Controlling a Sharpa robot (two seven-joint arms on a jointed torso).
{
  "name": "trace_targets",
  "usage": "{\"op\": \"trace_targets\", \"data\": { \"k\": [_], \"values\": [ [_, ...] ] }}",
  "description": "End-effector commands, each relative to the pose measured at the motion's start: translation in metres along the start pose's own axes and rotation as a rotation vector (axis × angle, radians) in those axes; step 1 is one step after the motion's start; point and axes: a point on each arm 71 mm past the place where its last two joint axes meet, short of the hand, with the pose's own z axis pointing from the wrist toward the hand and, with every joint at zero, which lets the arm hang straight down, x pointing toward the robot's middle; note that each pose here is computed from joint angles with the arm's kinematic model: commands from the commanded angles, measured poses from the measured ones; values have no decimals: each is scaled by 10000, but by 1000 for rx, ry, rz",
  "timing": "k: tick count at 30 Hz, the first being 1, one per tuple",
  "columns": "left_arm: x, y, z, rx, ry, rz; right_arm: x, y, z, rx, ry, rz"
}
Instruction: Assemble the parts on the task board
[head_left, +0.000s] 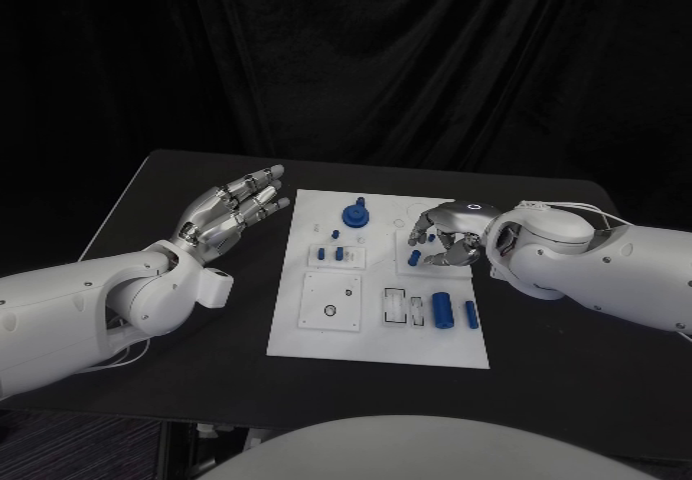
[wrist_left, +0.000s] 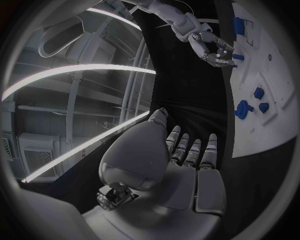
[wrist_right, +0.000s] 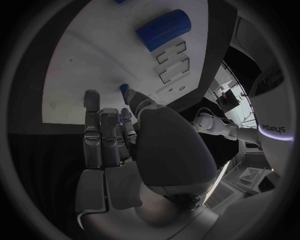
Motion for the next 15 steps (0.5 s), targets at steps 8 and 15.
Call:
{"op": "trace_targets", "data": {
  "k": [8,15],
  "values": [
    [6,-129,-3,196,12,-23,77,34,65,-34,-1,6],
    [-8,-110,8,181,6,-16,113,46,106,-42,-1,14]
  ]
}}
